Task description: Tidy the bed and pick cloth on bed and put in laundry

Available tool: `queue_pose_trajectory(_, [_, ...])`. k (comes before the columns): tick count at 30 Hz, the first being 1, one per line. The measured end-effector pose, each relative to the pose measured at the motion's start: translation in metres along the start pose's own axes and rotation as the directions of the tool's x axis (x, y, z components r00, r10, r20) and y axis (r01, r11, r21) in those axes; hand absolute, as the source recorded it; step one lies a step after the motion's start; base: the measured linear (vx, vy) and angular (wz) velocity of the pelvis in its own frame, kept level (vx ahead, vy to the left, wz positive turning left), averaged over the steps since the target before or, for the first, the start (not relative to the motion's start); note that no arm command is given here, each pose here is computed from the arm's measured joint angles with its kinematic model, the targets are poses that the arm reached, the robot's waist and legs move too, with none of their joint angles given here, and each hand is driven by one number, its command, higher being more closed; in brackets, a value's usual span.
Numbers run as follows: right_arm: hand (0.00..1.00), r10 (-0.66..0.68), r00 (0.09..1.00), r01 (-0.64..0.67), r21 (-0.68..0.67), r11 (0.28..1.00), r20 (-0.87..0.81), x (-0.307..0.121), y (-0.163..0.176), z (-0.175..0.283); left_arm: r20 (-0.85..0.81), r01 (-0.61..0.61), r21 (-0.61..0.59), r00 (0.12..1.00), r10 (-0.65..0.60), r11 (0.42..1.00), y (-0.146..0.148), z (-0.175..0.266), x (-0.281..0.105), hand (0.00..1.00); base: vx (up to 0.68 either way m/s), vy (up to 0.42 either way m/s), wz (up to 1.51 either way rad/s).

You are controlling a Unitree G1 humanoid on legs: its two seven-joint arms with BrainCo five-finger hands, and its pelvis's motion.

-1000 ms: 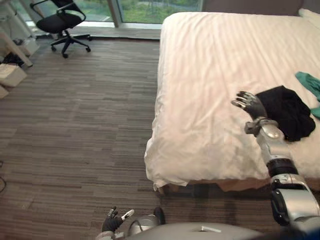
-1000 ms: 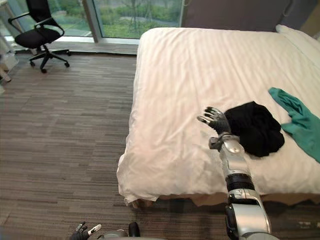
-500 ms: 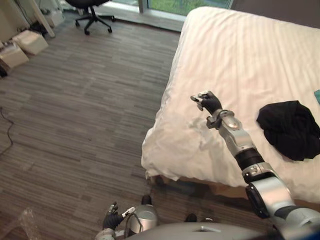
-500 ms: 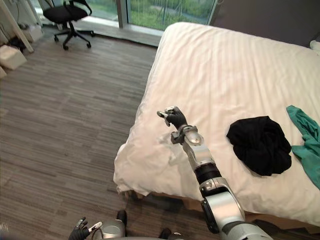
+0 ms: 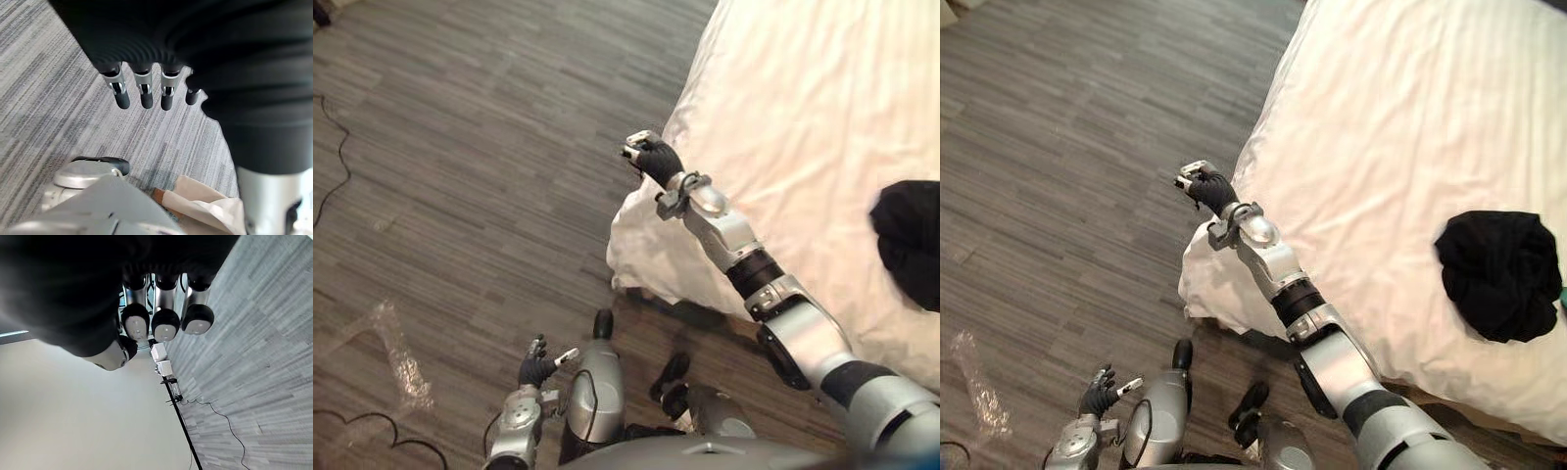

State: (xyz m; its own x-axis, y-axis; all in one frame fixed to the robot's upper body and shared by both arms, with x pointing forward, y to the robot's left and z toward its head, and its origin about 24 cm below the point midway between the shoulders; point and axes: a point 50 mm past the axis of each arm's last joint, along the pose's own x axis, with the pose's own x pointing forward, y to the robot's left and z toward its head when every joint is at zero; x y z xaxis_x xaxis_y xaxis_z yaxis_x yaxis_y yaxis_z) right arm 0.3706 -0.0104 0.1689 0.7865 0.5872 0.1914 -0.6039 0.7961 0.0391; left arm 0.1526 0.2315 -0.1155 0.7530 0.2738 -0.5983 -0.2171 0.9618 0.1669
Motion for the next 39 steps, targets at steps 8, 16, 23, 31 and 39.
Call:
queue_pose_trajectory(8, [1.00,-0.091,0.996,0.090,-0.030,0.995,-0.019,0.003,-0.021,0.006,0.065,0.076,0.021,0.995,-0.077,0.997,-0.025,0.019,0.006,0.00,-0.02,0.030,0.14])
queue_pose_trajectory(16, [1.00,-0.241,0.970,0.240,-0.050,0.969,-0.012,-0.010,-0.072,0.022,0.162,0.168,0.010,0.972,-0.168,0.986,-0.058,0.054,0.017,0.00,-0.08,-0.003,0.05])
queue_pose_trajectory(23, [1.00,-0.235,0.969,0.235,-0.018,0.972,-0.069,-0.009,-0.063,0.006,0.218,0.200,-0.048,0.958,-0.185,0.979,-0.075,0.079,0.022,0.00,-0.06,-0.062,0.09])
queue_pose_trajectory(31, [1.00,-0.200,0.874,0.261,0.080,0.962,-0.442,-0.063,-0.019,-0.123,0.220,0.152,-0.081,0.967,-0.131,0.985,-0.081,0.089,0.024,0.00,0.04,-0.037,0.00])
queue_pose_trajectory(39, [1.00,-0.258,0.819,0.339,0.069,0.938,-0.513,-0.087,-0.002,-0.156,0.221,0.162,-0.066,0.965,-0.144,0.985,-0.096,0.093,0.022,0.00,0.02,-0.028,-0.12])
